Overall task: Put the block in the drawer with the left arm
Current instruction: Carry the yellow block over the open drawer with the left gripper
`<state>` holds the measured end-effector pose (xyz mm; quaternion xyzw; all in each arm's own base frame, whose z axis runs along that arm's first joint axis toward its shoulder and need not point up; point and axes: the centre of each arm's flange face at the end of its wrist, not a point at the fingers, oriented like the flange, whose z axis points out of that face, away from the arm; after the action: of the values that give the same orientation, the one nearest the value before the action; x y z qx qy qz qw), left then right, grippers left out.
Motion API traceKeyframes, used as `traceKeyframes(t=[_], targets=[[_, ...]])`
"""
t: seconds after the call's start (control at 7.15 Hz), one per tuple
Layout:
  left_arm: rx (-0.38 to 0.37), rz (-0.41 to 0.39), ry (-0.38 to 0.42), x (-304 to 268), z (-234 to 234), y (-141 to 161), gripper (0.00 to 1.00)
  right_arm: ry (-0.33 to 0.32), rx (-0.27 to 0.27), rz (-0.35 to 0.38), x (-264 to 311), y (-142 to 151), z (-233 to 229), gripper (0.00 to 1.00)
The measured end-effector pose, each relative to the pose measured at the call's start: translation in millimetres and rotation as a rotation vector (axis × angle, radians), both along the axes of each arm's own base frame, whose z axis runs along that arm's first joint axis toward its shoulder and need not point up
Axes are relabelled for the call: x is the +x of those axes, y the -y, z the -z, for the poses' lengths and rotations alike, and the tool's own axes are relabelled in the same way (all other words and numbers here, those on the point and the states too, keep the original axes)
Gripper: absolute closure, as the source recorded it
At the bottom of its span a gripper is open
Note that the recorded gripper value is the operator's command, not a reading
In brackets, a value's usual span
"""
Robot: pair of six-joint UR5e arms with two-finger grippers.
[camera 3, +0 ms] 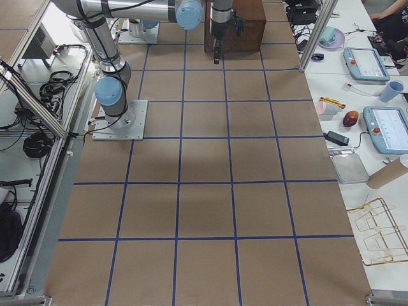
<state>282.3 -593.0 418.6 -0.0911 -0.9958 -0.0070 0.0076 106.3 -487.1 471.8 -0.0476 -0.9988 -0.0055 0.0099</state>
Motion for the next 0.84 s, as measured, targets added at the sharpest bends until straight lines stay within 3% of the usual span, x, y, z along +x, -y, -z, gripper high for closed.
traceKeyframes(t=[0.84], targets=[[0.031,-0.174,-0.008,-150,22,29,0.74,0.000,-0.001,0.000,0,0,0,0.00]])
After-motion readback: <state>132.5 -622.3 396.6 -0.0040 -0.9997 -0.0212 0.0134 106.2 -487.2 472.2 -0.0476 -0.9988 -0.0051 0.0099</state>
